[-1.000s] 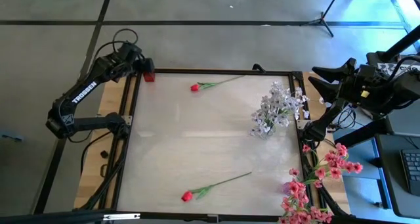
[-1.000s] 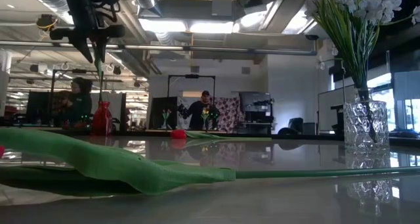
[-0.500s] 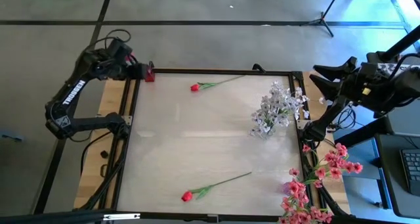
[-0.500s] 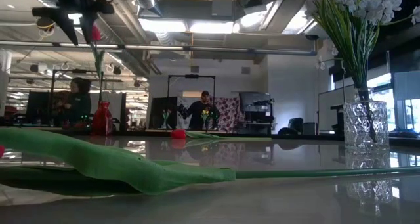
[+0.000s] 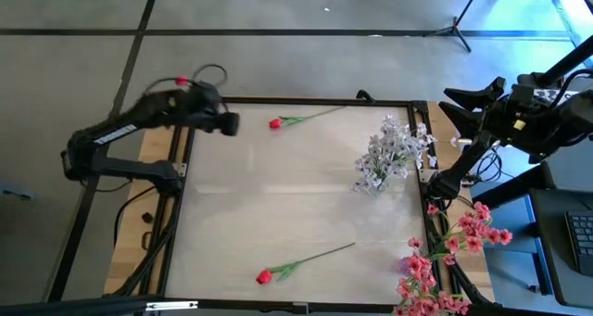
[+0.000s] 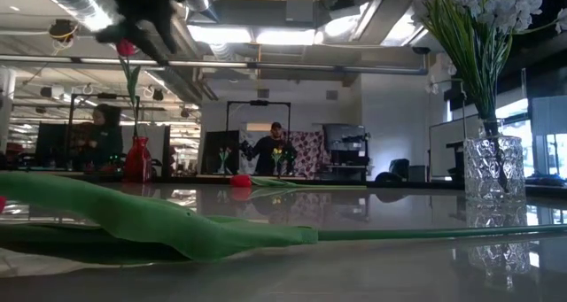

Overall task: Sort flowers into vase by color
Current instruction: Put the top red tulip into the red vase

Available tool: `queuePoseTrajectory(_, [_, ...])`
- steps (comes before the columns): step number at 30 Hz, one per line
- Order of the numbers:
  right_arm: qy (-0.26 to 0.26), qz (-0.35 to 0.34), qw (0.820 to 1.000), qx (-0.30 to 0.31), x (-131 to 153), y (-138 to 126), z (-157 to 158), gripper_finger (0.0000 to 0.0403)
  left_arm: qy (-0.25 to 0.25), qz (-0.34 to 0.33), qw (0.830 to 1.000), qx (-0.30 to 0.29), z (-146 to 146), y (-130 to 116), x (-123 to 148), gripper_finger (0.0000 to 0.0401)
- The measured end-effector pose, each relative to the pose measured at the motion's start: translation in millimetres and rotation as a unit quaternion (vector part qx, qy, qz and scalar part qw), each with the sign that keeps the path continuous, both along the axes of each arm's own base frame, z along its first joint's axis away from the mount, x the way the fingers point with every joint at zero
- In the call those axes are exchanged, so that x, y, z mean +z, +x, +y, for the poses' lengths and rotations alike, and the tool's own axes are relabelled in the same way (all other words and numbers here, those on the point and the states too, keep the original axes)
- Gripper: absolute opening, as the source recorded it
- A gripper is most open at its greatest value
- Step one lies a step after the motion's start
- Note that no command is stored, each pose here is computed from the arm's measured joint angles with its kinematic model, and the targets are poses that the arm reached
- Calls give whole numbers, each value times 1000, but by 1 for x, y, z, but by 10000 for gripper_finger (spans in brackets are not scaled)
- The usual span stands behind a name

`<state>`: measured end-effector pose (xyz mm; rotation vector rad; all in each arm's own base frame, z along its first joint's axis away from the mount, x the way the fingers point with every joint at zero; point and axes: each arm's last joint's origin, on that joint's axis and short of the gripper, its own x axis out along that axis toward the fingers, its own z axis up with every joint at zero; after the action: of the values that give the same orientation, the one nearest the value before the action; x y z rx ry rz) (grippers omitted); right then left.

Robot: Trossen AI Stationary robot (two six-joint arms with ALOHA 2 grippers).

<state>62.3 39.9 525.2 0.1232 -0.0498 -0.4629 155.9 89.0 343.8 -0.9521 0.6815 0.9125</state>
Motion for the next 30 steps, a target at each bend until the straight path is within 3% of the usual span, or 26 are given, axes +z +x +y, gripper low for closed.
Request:
queuePoseTrajectory(5, [3, -2, 1000, 0, 0, -2, -2, 175, 60, -8, 998, 26, -9, 47, -36, 150])
queuePoseTrajectory(9, [2, -2, 1000, 0, 0, -2, -2, 175, 72, 14, 996, 42, -13, 82, -65, 150])
queuePoseTrajectory(13, [3, -2, 1000, 0, 0, -2, -2, 175, 58, 7, 993, 98, -8, 110, -92, 150])
queuePoseTrajectory(21, [2, -2, 1000, 0, 0, -2, -2, 175, 10, -80, 971, 225, 11, 157, -142, 150])
queuePoseTrajectory(23, [3, -2, 1000, 0, 0, -2, -2, 175, -11, -107, 953, 283, 18, 160, -151, 150])
queuePoseTrajectory(27, [4, -3, 1000, 0, 0, -2, -4, 175, -54, -162, 887, 430, 37, 161, -170, 150])
queuePoseTrajectory(30, [5, -4, 1000, 0, 1, -3, -5, 175, -77, -200, 850, 482, 54, 164, -183, 150])
